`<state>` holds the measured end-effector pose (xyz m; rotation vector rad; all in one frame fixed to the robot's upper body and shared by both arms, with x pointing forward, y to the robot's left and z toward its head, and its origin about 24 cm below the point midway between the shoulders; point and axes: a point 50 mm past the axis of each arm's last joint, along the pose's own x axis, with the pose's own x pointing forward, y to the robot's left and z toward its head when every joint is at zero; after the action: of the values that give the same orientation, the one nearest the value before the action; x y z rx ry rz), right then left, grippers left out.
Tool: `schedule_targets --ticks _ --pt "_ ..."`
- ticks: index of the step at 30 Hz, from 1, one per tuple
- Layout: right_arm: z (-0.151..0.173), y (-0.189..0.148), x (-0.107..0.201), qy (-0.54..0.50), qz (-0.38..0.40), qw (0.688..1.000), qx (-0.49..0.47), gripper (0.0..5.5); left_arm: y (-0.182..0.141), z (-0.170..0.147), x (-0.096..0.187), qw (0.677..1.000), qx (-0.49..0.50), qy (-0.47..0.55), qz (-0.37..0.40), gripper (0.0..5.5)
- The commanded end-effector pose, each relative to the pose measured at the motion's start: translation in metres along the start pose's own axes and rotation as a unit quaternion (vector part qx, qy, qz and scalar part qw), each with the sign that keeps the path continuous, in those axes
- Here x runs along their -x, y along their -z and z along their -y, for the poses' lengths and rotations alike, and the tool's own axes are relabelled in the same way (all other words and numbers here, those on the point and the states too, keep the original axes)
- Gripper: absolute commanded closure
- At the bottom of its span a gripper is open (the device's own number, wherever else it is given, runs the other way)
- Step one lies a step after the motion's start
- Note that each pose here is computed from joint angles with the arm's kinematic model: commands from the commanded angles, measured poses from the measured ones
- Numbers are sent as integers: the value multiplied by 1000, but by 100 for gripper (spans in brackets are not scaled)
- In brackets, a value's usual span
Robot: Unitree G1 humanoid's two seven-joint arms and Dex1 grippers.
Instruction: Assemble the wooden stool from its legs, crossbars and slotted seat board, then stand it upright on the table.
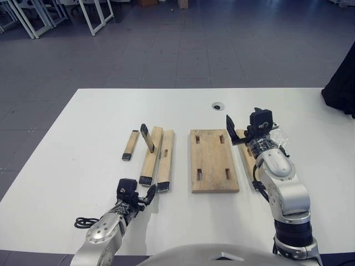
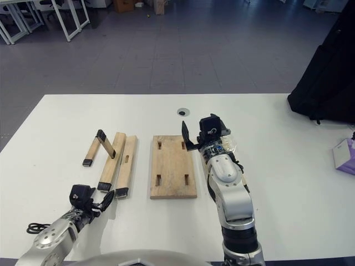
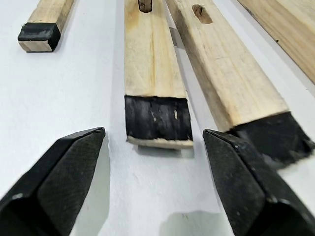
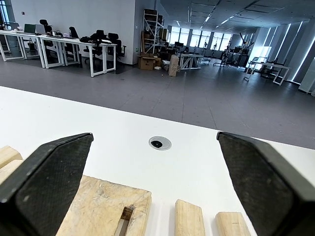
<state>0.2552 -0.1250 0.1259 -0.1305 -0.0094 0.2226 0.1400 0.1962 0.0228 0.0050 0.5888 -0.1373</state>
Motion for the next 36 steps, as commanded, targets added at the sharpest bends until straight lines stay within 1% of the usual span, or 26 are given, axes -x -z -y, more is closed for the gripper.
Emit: schedule_targets --ticks 1,4,5,8,11,13,14,15,16,17,18,19,20,21,22,23,24,25,27,29,32,34,36 --pt "0 -6 -6 -15 5 1000 6 86 11 -1 -25 999 31 -12 -37 199" --pt "2 -8 -7 -20 6 1000 9 86 6 4 -29 999 46 -3 -26 240" --pt "1 -8 -7 -21 7 1000 10 86 8 7 -29 999 43 5 -30 259" --pt "1 -11 -7 -24 8 1000 7 86 17 14 -30 998 31 26 -52 294" --pt "6 -22 -11 -21 19 1000 -7 86 21 7 -34 998 13 -6 -65 345" --pt "10 -28 -13 -21 23 999 -28 86 21 2 -35 998 6 -28 -63 347" --pt "12 -30 -15 -23 23 999 -37 86 16 -2 -36 998 4 -48 -48 347" --pt "14 -32 -16 -26 22 999 -43 86 8 -6 -37 998 4 -62 -27 347" --pt "18 -33 -18 -27 19 998 -48 86 -10 -9 -37 997 9 -73 20 347" --pt "22 -34 -19 -29 17 998 -55 86 -35 -9 -37 994 19 -73 82 347" --pt "25 -35 -20 -40 15 996 -72 86 -67 -9 -33 985 31 -65 158 347" --pt "27 -35 -21 -58 11 994 -91 66 -98 -8 -29 971 45 -52 230 347" --pt "26 -37 -22 -90 7 988 -123 50 -125 -8 -24 955 81 -27 285 347" --pt "24 -40 -22 -135 4 976 -170 24 -147 -7 -23 937 141 29 318 347" --pt "20 -46 -22 -194 3 954 -229 12 -161 0 -22 910 217 134 328 347" --pt "17 -51 -20 -246 4 928 -278 0 -170 7 -19 877 261 232 330 347" --pt "14 -57 -19 -305 5 896 -324 0 -176 14 -13 834 299 336 321 347" --pt "13 -63 -17 -355 10 864 -358 0 -178 20 -7 791 313 426 308 347" --pt "14 -77 -17 -437 20 802 -407 0 -179 28 2 721 319 549 277 347" --pt "14 -84 -16 -485 20 758 -435 0 -181 34 7 682 306 613 254 347" --pt "7 -84 -14 -513 2 723 -462 0 -187 42 16 647 281 670 234 347" --pt "-1 -88 -10 -527 -2 699 -483 0 -188 44 18 638 270 686 222 347" --pt "-5 -95 -6 -538 1 681 -497 0 -186 46 16 643 265 688 208 347"
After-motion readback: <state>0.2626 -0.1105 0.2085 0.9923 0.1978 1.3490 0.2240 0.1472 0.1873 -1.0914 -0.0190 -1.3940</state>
